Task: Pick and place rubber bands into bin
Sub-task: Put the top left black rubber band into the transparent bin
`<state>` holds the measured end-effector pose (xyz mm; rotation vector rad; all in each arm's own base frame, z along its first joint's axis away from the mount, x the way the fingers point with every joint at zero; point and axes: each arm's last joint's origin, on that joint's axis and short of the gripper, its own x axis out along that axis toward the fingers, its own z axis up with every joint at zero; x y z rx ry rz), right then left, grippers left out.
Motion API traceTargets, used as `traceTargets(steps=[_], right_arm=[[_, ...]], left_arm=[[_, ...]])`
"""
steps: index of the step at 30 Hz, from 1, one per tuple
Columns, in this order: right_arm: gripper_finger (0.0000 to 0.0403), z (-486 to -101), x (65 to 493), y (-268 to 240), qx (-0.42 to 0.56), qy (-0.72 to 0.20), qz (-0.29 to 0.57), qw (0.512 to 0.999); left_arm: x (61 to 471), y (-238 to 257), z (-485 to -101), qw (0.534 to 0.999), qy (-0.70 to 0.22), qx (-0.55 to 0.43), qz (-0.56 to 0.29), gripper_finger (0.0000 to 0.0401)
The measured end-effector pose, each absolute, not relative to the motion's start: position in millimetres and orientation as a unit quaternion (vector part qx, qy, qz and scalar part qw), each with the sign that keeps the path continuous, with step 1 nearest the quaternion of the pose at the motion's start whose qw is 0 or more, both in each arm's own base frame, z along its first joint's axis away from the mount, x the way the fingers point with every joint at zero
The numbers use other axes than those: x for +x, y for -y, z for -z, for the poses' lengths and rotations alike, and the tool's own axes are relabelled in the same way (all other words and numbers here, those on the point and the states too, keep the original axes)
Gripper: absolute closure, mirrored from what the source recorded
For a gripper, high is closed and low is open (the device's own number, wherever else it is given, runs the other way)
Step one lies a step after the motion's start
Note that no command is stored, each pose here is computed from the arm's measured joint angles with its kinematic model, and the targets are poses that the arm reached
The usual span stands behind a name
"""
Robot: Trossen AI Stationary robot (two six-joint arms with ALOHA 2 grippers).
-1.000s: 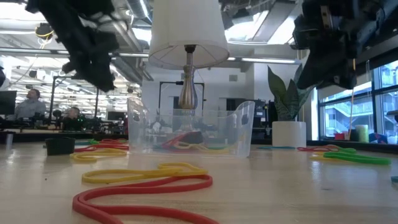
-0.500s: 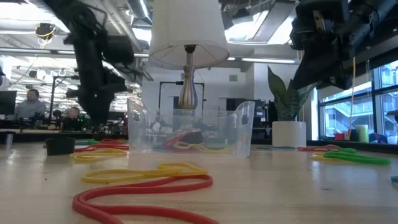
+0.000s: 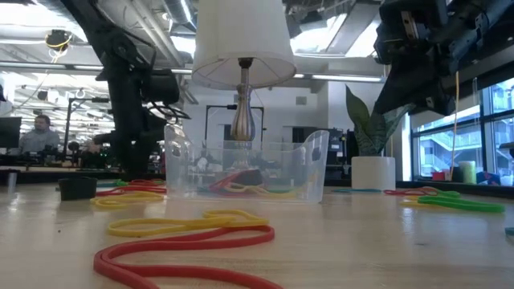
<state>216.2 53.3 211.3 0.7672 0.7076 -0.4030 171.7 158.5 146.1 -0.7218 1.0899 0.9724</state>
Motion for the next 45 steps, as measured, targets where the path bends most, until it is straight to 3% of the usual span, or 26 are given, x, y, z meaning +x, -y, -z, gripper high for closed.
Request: traceTargets(steps=[14, 26, 32, 45], right_arm=[[0.0389, -211.7, 216.3, -51.8, 0.396, -0.309, 0.227, 0.834], [0.0389, -213.4, 217.6, -50.5, 0.404, -0.281, 0.248, 0.835], [0.0389, -214.5, 218.4, -50.0, 0.402, -0.267, 0.254, 0.838], [0.0389, -217.6, 221.5, -48.9, 0.411, -0.245, 0.252, 0.841]], left_arm=[[172.1, -181.5, -152.3, 0.739, -0.431, -0.274, -0.439, 0.0281], [140.3, -210.5, -153.3, 0.673, -0.444, -0.244, -0.539, 0.0285], [139.6, -221.2, -150.1, 0.662, -0.451, -0.276, -0.531, 0.0309], [154.2, -241.6, -130.4, 0.596, -0.562, -0.308, -0.484, 0.0358]])
